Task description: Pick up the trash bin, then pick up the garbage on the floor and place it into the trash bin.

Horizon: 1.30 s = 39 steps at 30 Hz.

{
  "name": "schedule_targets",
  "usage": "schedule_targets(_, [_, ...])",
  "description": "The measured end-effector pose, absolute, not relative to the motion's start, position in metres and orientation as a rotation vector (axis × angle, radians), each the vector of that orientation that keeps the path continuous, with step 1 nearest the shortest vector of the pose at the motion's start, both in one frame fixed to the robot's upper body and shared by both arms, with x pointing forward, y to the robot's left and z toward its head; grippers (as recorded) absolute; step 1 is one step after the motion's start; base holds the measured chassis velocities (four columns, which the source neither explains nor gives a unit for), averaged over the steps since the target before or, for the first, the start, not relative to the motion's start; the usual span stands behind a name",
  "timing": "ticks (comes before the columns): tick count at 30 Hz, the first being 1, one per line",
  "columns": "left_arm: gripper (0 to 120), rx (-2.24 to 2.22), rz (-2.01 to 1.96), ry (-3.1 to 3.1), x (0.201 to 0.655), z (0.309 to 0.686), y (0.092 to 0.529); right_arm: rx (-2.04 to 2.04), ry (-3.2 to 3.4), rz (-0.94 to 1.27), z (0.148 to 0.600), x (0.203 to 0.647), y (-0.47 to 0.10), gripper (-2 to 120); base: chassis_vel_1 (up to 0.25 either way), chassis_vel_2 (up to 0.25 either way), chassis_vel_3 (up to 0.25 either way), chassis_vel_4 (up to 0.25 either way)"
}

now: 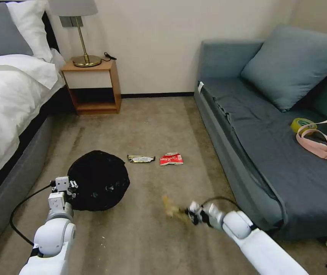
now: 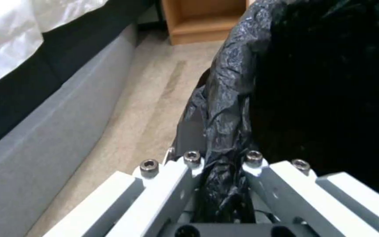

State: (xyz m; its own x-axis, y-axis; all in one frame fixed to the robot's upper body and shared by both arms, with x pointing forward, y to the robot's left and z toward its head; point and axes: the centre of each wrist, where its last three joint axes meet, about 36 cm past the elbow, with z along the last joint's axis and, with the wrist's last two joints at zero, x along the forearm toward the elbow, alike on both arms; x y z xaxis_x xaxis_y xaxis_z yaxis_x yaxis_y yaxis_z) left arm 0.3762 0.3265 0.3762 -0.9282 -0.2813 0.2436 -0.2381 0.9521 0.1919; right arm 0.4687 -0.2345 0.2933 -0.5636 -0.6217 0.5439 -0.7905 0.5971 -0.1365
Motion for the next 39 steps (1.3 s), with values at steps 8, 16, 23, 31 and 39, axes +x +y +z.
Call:
schedule_targets(8, [2, 0.336, -0.266, -2.859, 0.384, 0.381, 0.32, 1.214, -2.665, 0.163, 0.356, 0.514, -0.157, 0, 0.0, 0.0, 0.0, 0.0])
schedule_targets(16, [2, 0.304, -0.295, -2.872, 0.397, 0.384, 0.318, 1.434, -2.591, 0.102, 0.376, 0.535, -0.081, 0, 0.0, 0.0, 0.0, 0.0])
schedule_targets(23, [2, 0.254, -0.282, -2.885, 0.406, 0.391, 0.309, 1.492, -2.525, 0.142, 0.351, 0.53, -0.037, 0, 0.0, 0.0, 0.0, 0.0])
schedule_targets(31, [2, 0.226, -0.249, -2.874, 0.4, 0.383, 0.288, 1.38, -2.585, 0.173, 0.34, 0.532, -0.028, 6, 0.0, 0.0, 0.0, 0.0])
schedule_targets(39, [2, 0.241, -0.246, -2.869, 0.399, 0.38, 0.286, 1.332, -2.595, 0.195, 0.335, 0.521, -0.023, 32, 0.0, 0.0, 0.0, 0.0])
